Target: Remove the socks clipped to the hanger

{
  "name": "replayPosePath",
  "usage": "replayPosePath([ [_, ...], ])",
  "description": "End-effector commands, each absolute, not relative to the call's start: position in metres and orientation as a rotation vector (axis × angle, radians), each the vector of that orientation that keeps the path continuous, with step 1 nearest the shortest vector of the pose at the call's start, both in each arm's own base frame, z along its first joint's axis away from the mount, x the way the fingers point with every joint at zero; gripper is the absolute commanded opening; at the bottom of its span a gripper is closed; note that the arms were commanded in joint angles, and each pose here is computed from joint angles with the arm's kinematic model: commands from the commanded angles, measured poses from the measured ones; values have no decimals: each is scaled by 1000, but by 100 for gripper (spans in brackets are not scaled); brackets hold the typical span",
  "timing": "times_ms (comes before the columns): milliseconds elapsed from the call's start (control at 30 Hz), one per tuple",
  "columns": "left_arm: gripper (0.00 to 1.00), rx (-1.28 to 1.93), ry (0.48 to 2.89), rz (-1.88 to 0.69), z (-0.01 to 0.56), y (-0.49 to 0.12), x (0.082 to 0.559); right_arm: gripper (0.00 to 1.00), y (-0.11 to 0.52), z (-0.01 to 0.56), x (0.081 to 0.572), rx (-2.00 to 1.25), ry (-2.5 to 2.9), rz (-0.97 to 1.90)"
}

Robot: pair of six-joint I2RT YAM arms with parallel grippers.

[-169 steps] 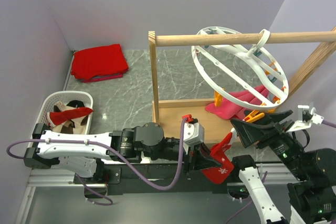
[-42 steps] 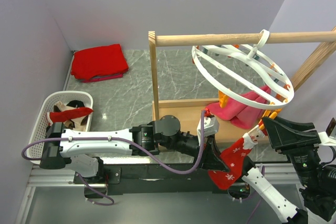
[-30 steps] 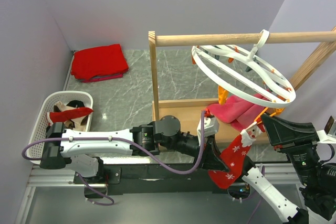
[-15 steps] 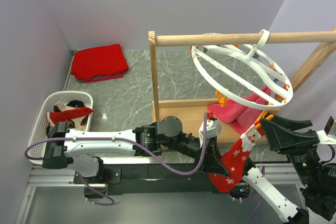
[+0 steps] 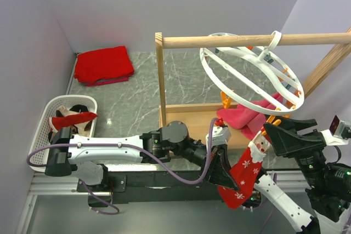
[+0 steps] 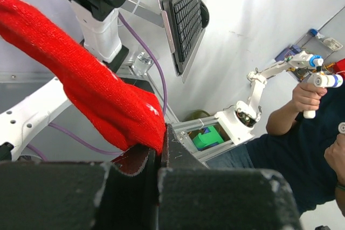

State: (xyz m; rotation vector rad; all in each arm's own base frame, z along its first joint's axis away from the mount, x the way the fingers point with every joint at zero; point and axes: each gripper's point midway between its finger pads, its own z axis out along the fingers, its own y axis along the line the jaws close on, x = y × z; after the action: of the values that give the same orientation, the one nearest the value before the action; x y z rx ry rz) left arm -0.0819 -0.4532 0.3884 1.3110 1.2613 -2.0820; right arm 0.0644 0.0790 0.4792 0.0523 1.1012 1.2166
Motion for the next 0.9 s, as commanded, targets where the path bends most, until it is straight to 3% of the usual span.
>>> replayPosePath([
  [0,1,1320,1149,-2129,414,-445,-90,72,90,498,61,7,1032,1293],
  [167,1,1316,1145,-2130,417,-445,-90,71,94,497,66,9,1039,1295],
  [400,1,1275,1155,-2102,418,-440,-84,60,77,505,47,16,971,1307],
  [867,1,1248,1187,-2091,416,-447,-68,56,64,505,33,24,941,1301],
])
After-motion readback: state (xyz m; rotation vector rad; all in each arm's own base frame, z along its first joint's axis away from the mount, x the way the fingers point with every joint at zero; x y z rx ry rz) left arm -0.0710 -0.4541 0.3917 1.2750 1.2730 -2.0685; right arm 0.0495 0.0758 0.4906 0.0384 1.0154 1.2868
